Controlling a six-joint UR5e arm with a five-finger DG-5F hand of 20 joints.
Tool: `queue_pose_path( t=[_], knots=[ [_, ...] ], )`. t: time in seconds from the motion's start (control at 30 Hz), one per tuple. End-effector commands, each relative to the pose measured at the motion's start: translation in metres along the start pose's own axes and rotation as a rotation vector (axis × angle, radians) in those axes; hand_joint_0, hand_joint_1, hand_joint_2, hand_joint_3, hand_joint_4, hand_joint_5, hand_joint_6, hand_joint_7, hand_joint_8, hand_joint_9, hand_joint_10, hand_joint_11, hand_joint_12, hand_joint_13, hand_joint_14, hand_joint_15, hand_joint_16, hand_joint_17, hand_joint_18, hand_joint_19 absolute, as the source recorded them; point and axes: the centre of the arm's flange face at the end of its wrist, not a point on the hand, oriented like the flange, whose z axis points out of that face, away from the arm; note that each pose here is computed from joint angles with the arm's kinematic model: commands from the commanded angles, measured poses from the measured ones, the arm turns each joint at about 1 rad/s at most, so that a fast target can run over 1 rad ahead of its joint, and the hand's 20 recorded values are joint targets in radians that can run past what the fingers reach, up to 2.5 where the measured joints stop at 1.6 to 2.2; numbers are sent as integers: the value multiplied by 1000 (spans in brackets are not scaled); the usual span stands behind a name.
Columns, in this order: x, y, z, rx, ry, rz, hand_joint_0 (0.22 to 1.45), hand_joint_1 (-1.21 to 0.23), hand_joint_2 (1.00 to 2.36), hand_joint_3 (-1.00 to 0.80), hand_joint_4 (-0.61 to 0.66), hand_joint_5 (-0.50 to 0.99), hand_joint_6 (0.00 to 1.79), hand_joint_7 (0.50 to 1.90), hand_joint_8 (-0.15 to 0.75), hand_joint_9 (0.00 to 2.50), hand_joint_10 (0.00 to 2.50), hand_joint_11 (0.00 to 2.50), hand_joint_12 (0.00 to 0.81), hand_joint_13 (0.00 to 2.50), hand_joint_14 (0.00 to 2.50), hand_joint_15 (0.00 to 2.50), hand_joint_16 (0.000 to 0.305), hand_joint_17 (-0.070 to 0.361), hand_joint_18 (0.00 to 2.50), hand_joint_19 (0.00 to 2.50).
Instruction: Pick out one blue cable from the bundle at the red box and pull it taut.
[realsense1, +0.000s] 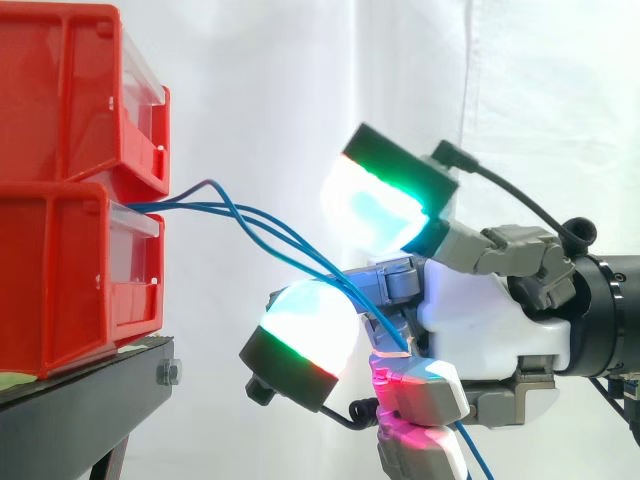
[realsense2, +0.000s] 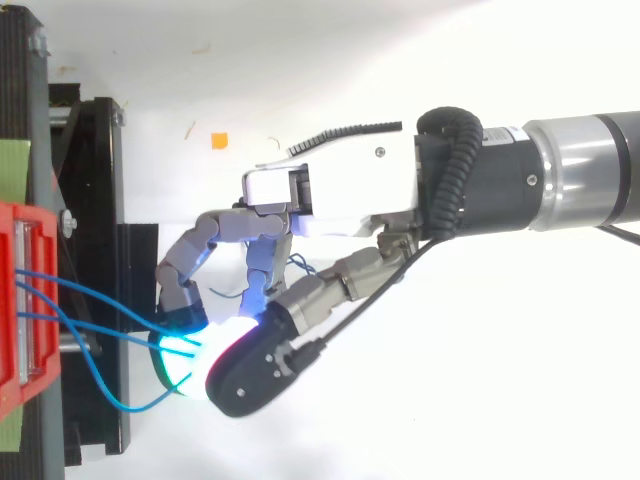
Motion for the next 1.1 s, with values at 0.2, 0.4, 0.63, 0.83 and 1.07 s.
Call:
queue_pose_path(
  t=[0.2,0.4,0.63,0.83,1.07],
  knots=[
    [0,-1,0,1,1,0,605,-551,1009,-182,97,-71,755,1045,355,1399,23,704,426,1276,19,603,65,147,1176,632],
    [0,-1,0,1,1,0,531,-678,1222,-104,94,-93,839,1017,383,1460,23,846,470,1287,17,574,75,170,1251,561],
    [0,-1,0,1,1,0,623,-792,1004,-34,57,-126,907,988,366,1369,23,907,442,1201,20,589,69,155,1144,572],
    [0,0,0,0,0,-1,701,-833,1013,-275,-17,-140,928,1036,302,1325,27,972,377,1107,22,617,53,120,984,601],
    [0,0,0,0,0,-1,709,-843,1000,-500,-56,-124,930,1086,304,1402,27,993,372,1133,23,606,50,113,990,585]
  ],
)
